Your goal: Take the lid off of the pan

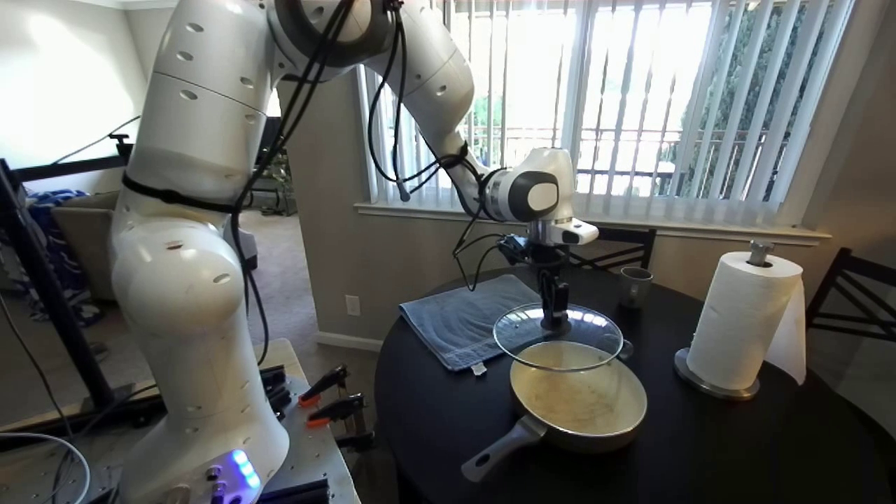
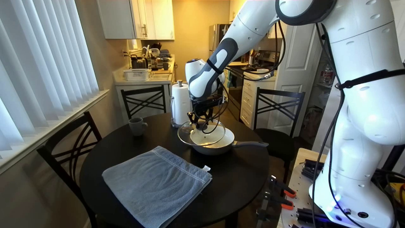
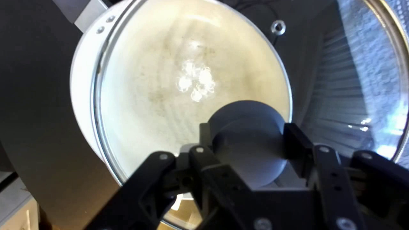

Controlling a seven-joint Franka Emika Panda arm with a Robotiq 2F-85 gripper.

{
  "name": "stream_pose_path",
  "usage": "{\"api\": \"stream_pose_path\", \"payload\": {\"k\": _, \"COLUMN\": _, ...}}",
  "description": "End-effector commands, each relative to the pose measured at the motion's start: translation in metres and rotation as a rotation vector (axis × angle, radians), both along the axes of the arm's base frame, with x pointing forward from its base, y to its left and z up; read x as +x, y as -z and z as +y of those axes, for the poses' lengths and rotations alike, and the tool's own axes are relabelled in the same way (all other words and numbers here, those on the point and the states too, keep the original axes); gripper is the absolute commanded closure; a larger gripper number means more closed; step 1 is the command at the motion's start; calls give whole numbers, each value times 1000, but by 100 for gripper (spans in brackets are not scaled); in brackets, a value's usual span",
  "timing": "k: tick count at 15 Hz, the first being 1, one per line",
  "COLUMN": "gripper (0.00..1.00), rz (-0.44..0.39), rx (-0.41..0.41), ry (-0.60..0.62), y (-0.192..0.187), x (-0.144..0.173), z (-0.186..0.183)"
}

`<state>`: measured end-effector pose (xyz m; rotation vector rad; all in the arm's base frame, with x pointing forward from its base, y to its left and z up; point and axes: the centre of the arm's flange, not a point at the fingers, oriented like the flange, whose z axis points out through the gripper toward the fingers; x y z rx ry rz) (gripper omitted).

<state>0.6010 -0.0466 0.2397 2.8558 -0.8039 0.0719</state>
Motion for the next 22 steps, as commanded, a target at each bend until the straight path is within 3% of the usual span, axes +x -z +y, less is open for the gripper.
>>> {"api": "stream_pose_path", "payload": {"k": 1, "gripper": 68, "rz": -41, "rx": -27, "ry": -89, "y": -27, "x": -6, "z": 43}}
{"api": "stream_pose_path", "payload": {"k": 10, "gripper": 68, "rz": -19, "rx": -3, "ry": -311, "y": -17, "x": -1, "z": 187}}
{"api": "stream_pose_path", "payload": {"k": 17, "gripper": 68, "rz": 23, "rx": -4, "ry": -305, "y": 35, "x": 15, "z": 288}}
{"api": "stream_pose_path", "payload": {"k": 22, "gripper": 68, "rz": 79, "rx": -23, "ry": -273, "y": 86, "x": 28, "z": 328}}
